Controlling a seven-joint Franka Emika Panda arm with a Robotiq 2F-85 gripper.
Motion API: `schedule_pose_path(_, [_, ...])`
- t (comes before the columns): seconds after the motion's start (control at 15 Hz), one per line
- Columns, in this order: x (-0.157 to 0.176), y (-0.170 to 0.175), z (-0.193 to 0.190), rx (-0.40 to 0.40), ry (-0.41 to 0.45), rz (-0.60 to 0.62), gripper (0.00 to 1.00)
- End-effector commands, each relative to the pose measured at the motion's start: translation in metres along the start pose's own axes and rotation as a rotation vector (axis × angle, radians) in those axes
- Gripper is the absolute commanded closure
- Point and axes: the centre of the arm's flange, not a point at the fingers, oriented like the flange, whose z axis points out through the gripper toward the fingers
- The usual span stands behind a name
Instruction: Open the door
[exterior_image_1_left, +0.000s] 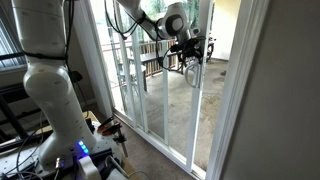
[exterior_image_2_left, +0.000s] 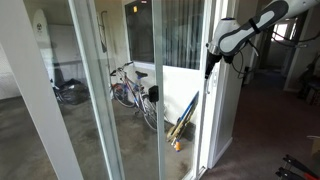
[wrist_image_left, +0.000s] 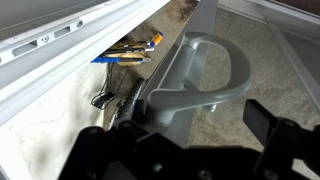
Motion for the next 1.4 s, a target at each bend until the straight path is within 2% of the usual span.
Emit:
schedule_pose_path(0.0, [0.041,-0.062,0.015,0.058,0.089,-0.034,0.00])
schedule_pose_path(0.27, [0.043,-0.062,0.013,0.086,0.076,-0.050,0.00])
schedule_pose_path(0.33, [0.043,-0.063,0.012,0.094,0.059,-0.064,0.00])
schedule_pose_path(0.47, [0.041,-0.066,0.010,0.091,-0.029,-0.096,0.00])
schedule_pose_path(0.53, [0.002,-0.004,-0.002,0.007,-0.004,0.013,0.00])
schedule_pose_path(1.07, [0.005,-0.014,-0.005,0.014,-0.006,-0.006,0.00])
schedule_pose_path(1.2, [-0.007,-0.019,0.001,-0.061,0.095,-0.004,0.00])
schedule_pose_path(1.33, [-0.022,-0.035,0.024,-0.112,0.160,-0.031,0.00])
